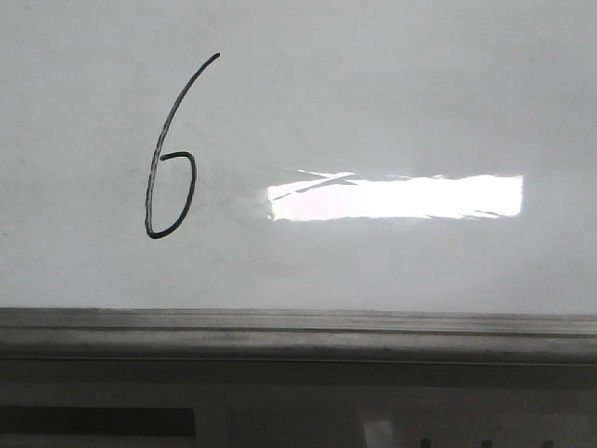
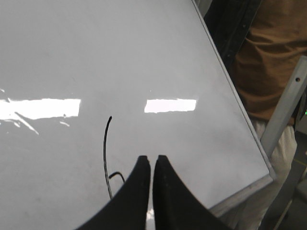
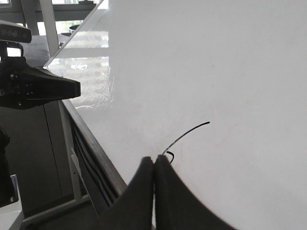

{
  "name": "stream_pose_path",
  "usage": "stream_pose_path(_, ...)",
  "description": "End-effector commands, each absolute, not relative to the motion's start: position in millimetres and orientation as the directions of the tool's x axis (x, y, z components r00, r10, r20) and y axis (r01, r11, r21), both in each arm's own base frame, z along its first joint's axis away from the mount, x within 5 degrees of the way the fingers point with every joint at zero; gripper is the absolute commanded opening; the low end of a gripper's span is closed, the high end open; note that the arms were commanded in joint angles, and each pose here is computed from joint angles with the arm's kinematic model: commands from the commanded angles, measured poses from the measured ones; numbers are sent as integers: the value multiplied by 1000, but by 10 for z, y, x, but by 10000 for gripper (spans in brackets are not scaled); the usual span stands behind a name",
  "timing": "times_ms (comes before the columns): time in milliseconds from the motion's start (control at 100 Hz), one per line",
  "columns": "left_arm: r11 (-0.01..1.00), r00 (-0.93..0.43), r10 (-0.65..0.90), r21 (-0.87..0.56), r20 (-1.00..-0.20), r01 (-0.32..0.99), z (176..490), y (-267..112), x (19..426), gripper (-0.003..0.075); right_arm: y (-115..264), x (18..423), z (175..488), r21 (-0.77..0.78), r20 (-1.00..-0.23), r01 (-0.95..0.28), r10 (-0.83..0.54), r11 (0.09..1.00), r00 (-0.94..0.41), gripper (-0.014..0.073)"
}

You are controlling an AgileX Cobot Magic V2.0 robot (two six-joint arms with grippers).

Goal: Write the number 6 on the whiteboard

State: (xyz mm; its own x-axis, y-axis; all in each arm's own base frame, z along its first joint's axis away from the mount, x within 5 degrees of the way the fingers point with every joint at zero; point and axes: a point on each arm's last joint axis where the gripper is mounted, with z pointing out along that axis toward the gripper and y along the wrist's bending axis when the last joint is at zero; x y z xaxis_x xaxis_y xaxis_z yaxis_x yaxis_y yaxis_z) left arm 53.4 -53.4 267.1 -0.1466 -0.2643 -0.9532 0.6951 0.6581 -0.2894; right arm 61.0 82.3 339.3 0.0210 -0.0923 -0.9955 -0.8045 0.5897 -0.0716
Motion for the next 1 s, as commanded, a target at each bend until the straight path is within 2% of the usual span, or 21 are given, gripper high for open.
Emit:
stream_pose_path(0, 661, -123, -255, -266, -959, 702, 2736, -470, 467, -20, 672, 504, 3423, -96, -992, -791, 10, 604, 128, -60)
stream_pose_path(180, 679, -113, -203, -223, -973, 700, 2655, -322, 323, -20, 406, 303, 3128, -95, -981, -786, 76, 610, 177, -60)
stream_pose_path(350, 658, -89, -263, -246, -961, 711, 2677, -255, 249, -20, 276, 206, 2914, -94, -972, -784, 113, 614, 206, -61)
stream_pose_path(990, 659, -99, -257, -249, -961, 709, 2654, -274, 268, -20, 257, 191, 2853, -94, -971, -784, 116, 614, 208, -64)
